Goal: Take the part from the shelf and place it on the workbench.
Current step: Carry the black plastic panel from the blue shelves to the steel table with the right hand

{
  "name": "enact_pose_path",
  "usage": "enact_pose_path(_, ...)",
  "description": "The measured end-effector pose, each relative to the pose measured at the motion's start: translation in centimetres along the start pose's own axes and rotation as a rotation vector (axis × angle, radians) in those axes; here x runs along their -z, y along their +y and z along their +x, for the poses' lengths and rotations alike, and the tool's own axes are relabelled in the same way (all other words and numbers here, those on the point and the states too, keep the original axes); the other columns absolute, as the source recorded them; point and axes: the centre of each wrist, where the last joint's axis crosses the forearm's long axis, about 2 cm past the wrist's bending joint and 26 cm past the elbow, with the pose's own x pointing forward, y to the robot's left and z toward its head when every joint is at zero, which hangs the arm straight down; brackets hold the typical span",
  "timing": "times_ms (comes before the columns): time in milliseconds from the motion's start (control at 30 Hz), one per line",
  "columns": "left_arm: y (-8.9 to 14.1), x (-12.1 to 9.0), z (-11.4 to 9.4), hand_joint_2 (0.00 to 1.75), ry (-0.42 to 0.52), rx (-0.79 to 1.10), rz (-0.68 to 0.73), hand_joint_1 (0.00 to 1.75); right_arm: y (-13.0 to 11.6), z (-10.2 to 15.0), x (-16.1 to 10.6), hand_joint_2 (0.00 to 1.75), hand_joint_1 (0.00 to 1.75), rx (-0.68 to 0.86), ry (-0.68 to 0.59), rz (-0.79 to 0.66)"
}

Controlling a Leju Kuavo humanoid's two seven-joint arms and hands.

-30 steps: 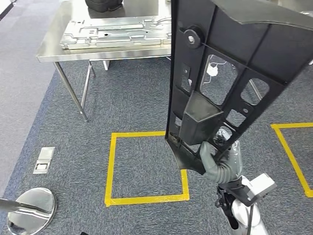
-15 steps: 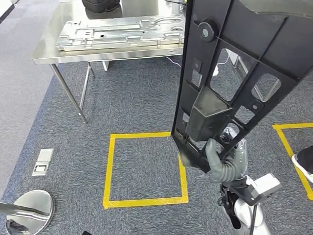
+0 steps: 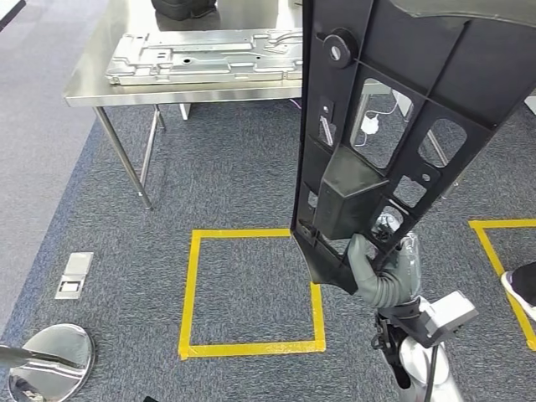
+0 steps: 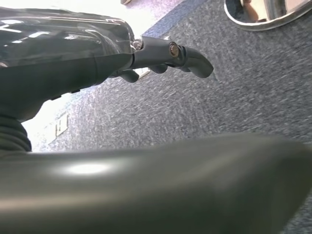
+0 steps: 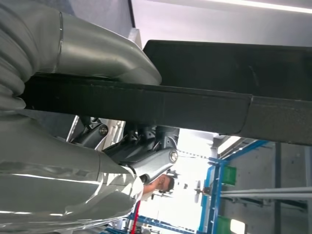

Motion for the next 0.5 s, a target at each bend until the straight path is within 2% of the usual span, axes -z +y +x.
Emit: enact_pose_path(500, -0.27, -0.18, 0.04, 1.75, 0.014, -0.014, -0.002, 0.0, -0.13, -0.41, 0.85, 1.75, 1.75, -0.004, -0.003, 0.008)
